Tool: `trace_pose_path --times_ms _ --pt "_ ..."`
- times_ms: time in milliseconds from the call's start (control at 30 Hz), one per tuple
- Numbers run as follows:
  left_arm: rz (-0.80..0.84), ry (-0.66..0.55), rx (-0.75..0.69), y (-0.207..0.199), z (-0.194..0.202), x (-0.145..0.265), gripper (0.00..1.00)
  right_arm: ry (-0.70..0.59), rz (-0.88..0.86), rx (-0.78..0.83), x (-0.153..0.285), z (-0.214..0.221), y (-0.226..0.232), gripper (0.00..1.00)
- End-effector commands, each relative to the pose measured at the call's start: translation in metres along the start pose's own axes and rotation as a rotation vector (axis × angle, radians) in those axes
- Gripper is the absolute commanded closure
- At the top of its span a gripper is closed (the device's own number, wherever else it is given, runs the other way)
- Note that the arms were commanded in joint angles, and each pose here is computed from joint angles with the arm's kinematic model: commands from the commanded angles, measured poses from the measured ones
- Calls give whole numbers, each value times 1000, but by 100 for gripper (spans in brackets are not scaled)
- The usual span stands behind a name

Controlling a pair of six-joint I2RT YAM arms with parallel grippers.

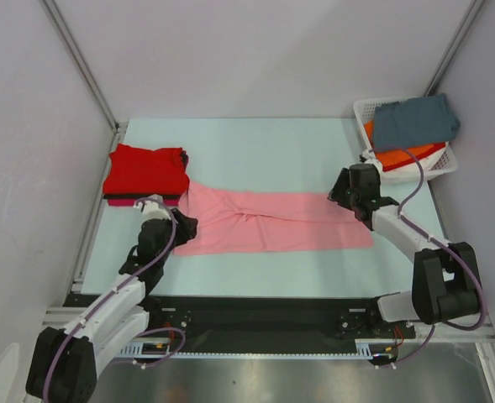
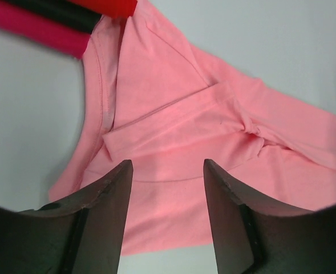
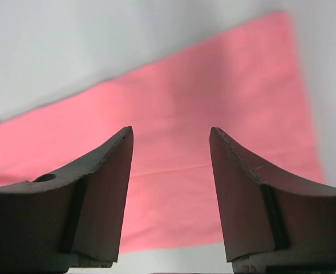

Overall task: Fold and stack the t-shirts
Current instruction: Fold the tshirt

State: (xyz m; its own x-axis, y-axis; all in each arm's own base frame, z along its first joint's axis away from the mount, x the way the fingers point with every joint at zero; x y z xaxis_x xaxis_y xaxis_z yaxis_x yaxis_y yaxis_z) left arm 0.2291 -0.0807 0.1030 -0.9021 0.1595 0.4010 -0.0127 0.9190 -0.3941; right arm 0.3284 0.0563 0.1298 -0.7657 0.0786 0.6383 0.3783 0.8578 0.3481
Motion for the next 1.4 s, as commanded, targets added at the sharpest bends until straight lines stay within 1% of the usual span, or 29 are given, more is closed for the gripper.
trace_pose_path --times_ms 0,33,67,100,133,167,200,233,267,300,333,367,400,467,500,567,600,667,733,767,833,1000,1233,1267,1300,1367 --pt "29 -47 37 -15 -22 -2 42 77 -358 24 7 7 72 41" --pt "20 -30 35 -16 -23 -4 42 129 -470 10 11 15 92 41" --pt "12 -13 35 -20 -30 -11 41 156 -522 11 11 18 105 41" --pt "8 4 32 -23 -32 -14 41 227 -557 32 5 38 119 42" --pt "21 -16 27 -32 -49 -18 41 262 -623 46 7 44 133 43" --pt "10 -3 21 -34 -52 -23 40 268 -668 62 10 43 150 44" --pt "-27 38 8 -31 -48 -32 40 308 -666 75 -1 57 156 44" --pt "-27 25 5 -38 -62 -38 40 337 -718 98 3 66 171 46" --pt "-124 81 -13 -33 -64 -55 39 368 -793 116 2 73 202 47" --pt "-125 82 -13 -33 -64 -56 39 403 -780 119 -7 83 199 47" --pt "-124 57 -15 -39 -79 -61 39 422 -803 130 -5 89 209 49" --pt "-139 67 -23 -39 -80 -65 39 417 -843 137 -2 84 225 49" --pt "-172 100 -37 -34 -75 -70 38 433 -857 146 -3 87 231 49" --pt "-185 97 -47 -37 -83 -79 37 465 -869 176 -8 104 243 50" --pt "-201 113 -48 -35 -83 -82 36 453 -892 186 -5 98 257 50" --pt "-232 136 -44 -34 -85 -94 36 488 -886 206 -14 112 265 50" --pt "-255 157 -45 -30 -82 -97 37 492 -901 214 -12 110 274 51" --pt "-273 162 -44 -29 -84 -102 37 523 -895 223 -21 122 279 52" --pt "-281 156 -39 -26 -85 -104 37 529 -905 229 -23 123 288 52" --pt "-279 155 -36 -24 -86 -105 37 560 -890 239 -29 135 287 52" --pt "-285 161 -30 -20 -86 -107 37 562 -903 246 -30 137 295 52" --pt "-300 165 4 -8 -89 -109 37 604 -887 270 -39 154 297 53" --pt "-307 146 -5 -5 -94 -102 37 633 -896 294 -42 169 297 53" --pt "-306 145 -7 -5 -94 -101 37 639 -900 294 -43 170 297 56" --pt "-305 149 -6 -5 -93 -101 37 645 -909 294 -42 172 297 62" --pt "-298 142 -4 -6 -94 -99 37 652 -928 289 -40 172 299 67"
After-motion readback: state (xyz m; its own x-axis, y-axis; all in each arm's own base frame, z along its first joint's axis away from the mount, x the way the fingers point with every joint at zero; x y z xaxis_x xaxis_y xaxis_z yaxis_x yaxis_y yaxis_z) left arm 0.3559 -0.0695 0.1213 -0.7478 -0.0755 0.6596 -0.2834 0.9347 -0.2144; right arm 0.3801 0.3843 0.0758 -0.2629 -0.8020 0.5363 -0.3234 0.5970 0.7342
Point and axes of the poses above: each gripper's point midway between its finger pads, its own x axis back along the fingers, its own y axis along the line the jaws close on, z = x × y, the point moved 5 cm from there along x, back along the fingers, and after that the axes turned 6 degrees about -x, right-handed, at the moved point
